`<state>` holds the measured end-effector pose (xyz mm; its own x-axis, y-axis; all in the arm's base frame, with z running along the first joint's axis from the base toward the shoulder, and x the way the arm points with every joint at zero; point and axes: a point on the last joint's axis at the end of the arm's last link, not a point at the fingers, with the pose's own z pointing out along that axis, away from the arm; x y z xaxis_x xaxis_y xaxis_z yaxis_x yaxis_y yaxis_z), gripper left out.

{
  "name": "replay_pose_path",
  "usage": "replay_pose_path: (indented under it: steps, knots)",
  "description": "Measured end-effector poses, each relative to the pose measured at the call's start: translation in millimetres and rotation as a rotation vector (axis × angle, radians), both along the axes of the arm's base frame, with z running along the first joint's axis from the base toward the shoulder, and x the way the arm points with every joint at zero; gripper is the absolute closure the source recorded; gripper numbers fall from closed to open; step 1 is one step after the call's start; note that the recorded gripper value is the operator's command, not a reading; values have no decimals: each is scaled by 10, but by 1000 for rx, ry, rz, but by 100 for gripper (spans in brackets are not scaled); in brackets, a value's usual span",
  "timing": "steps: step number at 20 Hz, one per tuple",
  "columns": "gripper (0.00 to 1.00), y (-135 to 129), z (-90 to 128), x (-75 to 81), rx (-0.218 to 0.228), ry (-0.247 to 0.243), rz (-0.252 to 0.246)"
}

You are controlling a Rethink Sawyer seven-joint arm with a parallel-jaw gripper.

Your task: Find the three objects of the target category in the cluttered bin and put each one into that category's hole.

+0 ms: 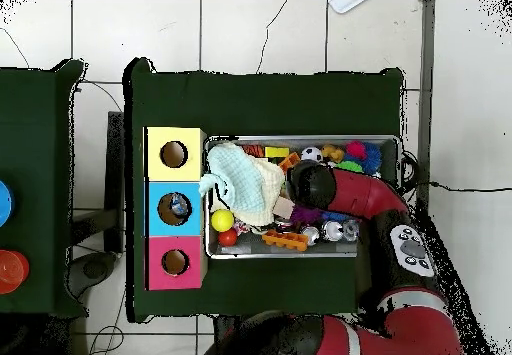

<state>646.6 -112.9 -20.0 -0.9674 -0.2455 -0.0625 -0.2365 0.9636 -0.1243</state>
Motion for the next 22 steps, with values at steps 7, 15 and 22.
replay_pose_path:
  steps: [7,15,22]
  knots:
    - [0,-122,-144,13,1,4,-17]
    - [0,-255,-71,158,48,34,-82]
    - [0,16,98,9,156,259,-107]
